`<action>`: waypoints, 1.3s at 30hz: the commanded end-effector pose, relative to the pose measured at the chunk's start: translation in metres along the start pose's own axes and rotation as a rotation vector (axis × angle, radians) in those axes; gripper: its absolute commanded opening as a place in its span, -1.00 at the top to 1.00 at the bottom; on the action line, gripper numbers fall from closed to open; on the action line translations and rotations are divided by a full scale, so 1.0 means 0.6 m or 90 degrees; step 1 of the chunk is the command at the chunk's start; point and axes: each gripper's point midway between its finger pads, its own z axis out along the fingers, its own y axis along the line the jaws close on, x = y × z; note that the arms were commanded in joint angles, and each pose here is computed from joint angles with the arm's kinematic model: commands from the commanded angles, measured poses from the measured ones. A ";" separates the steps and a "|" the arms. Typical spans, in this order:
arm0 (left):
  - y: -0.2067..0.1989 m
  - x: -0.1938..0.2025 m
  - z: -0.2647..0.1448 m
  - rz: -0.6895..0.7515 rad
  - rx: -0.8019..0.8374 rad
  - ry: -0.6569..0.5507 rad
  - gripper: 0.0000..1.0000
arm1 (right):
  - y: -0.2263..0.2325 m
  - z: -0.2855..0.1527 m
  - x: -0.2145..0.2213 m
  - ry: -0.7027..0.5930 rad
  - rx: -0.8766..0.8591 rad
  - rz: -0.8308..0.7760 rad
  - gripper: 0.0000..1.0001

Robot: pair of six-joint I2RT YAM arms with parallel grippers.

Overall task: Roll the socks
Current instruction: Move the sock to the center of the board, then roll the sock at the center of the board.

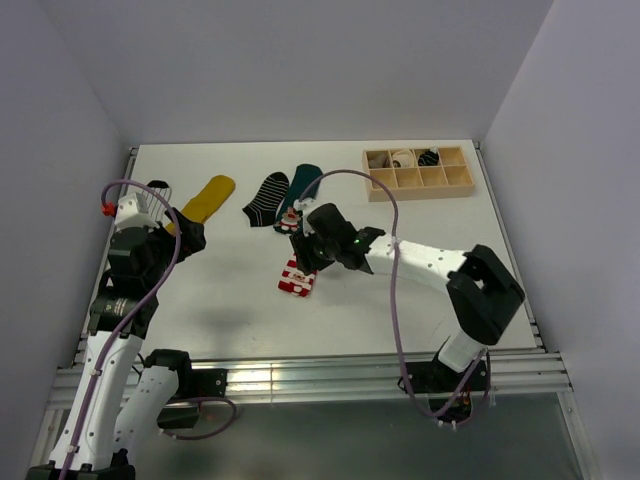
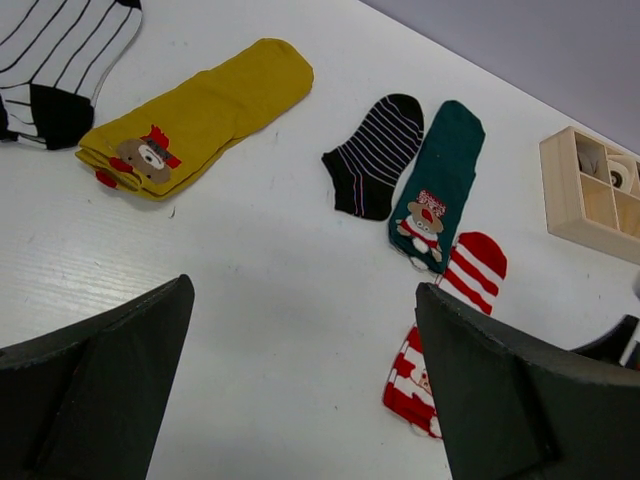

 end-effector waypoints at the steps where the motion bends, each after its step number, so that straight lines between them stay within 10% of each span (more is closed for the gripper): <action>1: -0.009 -0.015 0.000 0.001 0.018 -0.020 -0.97 | 0.045 -0.048 -0.039 -0.092 -0.054 -0.143 -0.15; 12: -0.008 -0.012 0.004 0.002 0.015 -0.014 -0.97 | 0.076 -0.027 0.037 -0.071 -0.016 -0.332 -0.25; 39: -0.008 -0.012 0.004 0.001 0.016 -0.015 -0.97 | 0.058 0.046 0.126 0.000 0.083 -0.398 -0.06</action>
